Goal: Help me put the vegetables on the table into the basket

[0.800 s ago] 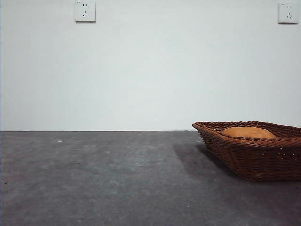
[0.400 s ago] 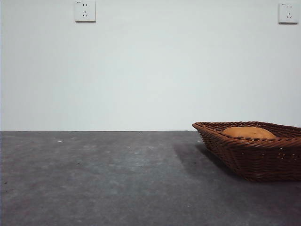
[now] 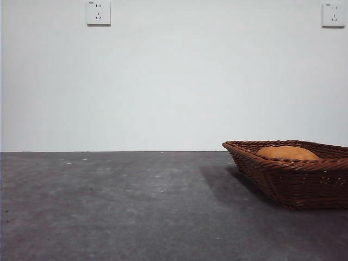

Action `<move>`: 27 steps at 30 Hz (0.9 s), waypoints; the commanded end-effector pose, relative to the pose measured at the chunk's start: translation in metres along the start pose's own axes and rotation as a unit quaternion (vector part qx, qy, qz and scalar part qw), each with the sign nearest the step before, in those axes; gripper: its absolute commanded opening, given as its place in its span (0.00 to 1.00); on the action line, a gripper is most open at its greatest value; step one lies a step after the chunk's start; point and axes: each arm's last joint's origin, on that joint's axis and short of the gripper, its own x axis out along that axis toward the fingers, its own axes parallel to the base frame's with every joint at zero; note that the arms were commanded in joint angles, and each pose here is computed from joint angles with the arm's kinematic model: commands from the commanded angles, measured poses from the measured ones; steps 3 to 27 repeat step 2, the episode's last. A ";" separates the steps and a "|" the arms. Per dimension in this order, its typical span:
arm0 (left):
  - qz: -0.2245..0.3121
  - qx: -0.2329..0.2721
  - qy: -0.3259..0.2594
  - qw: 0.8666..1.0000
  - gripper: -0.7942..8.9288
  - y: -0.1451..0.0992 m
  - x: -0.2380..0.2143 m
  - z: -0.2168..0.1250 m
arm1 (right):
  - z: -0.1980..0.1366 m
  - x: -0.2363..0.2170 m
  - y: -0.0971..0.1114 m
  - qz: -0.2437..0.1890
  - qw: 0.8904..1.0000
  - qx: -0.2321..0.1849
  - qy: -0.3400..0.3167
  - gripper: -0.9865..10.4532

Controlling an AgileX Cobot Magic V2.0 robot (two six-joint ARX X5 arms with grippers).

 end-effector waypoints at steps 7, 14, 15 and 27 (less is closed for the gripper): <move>0.000 -0.005 0.001 1.000 0.08 0.000 0.001 -0.003 | -0.002 0.001 0.000 0.000 1.000 0.005 0.000 0.09; 0.000 -0.005 0.001 1.000 0.08 0.000 0.001 -0.003 | -0.002 0.001 0.000 0.000 1.000 0.005 0.000 0.09; 0.000 -0.005 0.001 1.000 0.08 0.000 0.001 -0.003 | -0.002 0.001 0.000 0.000 1.000 0.005 0.000 0.09; 0.000 -0.005 0.001 1.000 0.08 0.000 0.001 -0.003 | -0.002 0.001 0.000 0.000 1.000 0.005 0.000 0.09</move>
